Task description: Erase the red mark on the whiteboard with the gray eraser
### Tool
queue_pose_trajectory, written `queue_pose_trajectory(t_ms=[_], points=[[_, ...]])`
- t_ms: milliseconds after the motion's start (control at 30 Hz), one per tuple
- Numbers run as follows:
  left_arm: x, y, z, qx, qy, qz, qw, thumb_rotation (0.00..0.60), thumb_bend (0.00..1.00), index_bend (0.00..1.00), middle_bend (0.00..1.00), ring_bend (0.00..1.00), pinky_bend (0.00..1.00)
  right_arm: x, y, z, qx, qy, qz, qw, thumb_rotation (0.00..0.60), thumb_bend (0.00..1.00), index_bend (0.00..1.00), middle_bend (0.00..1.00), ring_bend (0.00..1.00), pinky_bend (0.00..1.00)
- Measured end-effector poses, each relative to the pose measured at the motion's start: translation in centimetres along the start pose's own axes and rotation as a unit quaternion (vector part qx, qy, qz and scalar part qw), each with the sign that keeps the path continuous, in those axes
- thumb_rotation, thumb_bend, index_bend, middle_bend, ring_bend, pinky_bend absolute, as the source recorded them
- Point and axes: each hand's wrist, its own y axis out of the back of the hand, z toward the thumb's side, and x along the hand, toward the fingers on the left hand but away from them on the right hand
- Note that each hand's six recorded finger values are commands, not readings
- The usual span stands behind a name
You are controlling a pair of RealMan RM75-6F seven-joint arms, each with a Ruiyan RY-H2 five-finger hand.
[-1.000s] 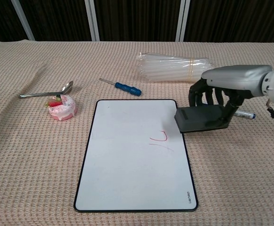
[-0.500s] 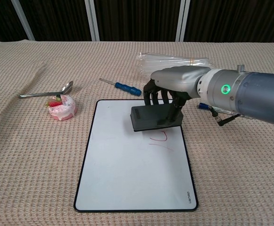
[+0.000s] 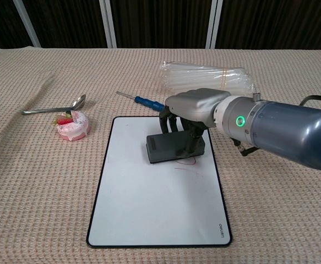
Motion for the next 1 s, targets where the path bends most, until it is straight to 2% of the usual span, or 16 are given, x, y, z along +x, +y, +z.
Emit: queue_pose_trajectory(t_ms=[300, 800, 1000], points=[[0.0, 0.1, -0.1, 0.002, 0.002, 0.002, 1.0000, 0.600, 0.49, 0.17, 0.01, 0.00, 0.04, 1.8, -1.0, -0.1, 0.001, 0.016, 0.013, 0.9998, 0.600, 0.44, 0.52, 0.49, 0.47, 0.52], [0.0, 0.2, -0.1, 0.002, 0.002, 0.003, 1.0000, 0.600, 0.49, 0.17, 0.01, 0.00, 0.04, 7.1, -3.6, 0.3, 0.002, 0.055, 0.041, 0.9976, 0.600, 0.44, 0.52, 0.49, 0.47, 0.52], [0.0, 0.1, -0.1, 0.004, 0.001, 0.004, 1.0000, 0.600, 0.49, 0.17, 0.01, 0.00, 0.04, 7.0, -3.6, 0.1, 0.001, 0.055, 0.037, 0.9978, 0.600, 0.44, 0.52, 0.49, 0.47, 0.52]])
